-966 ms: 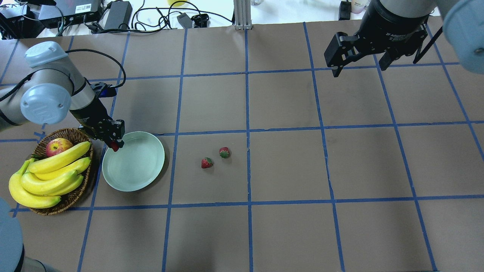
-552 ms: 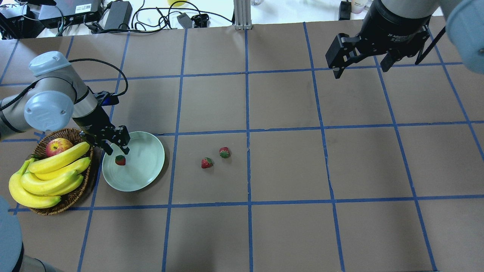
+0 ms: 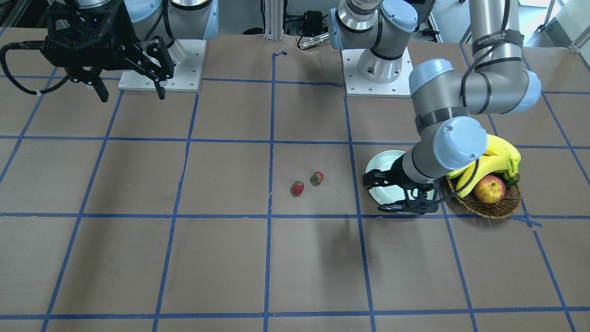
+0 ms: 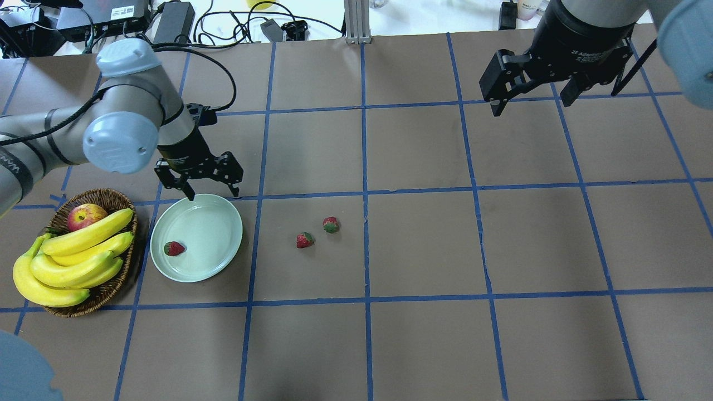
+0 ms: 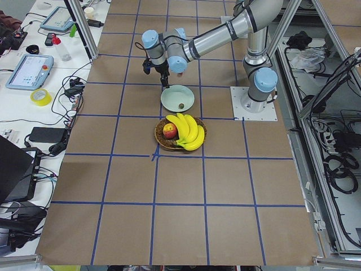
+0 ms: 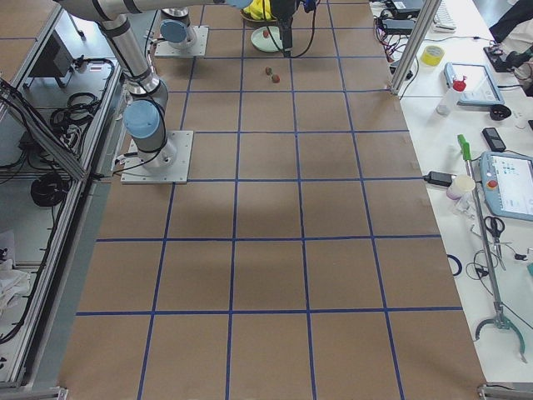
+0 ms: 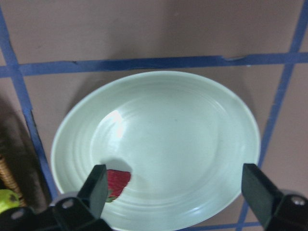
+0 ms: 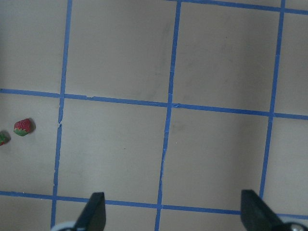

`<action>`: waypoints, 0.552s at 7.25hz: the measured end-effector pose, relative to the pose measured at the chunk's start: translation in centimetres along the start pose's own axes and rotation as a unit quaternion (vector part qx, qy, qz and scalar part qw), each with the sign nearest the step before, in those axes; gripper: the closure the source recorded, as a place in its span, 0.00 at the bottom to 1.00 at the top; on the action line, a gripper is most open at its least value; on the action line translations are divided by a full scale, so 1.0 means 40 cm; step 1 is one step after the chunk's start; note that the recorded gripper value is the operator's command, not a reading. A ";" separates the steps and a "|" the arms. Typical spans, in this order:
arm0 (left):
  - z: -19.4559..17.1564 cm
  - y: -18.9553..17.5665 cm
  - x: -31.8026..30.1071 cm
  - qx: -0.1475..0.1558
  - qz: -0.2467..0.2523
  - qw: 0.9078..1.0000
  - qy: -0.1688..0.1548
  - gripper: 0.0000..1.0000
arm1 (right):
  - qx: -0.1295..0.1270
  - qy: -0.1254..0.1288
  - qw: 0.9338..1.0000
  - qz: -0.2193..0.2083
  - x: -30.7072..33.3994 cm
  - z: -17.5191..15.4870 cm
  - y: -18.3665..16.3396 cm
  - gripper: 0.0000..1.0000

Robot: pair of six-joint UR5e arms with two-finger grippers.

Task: Collect all strawberries into plate
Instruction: 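Return the left gripper to the cluster and grasp a second strawberry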

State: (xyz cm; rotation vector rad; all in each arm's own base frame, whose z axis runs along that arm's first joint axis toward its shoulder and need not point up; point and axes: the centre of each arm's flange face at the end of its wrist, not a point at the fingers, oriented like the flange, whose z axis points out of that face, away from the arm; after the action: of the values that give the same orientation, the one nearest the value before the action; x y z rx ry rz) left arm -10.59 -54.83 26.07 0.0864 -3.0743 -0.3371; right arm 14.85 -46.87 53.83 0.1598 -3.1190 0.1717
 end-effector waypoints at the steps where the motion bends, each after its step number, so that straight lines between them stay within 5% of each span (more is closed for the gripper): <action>1: 0.007 0.025 0.104 0.004 -0.001 1.000 0.000 0.00 | 0.000 0.000 1.000 0.000 -0.001 -0.001 0.000 0.00; 4: 0.050 0.093 0.287 0.006 0.080 0.997 -0.009 0.00 | 0.001 -0.001 1.000 -0.001 -0.002 -0.003 0.001 0.00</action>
State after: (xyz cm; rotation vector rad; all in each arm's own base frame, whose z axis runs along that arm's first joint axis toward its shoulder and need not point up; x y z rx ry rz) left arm -22.32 -51.45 25.40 -0.1631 -3.0752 -0.3112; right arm 14.90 -46.82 53.93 0.1616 -3.1199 0.1750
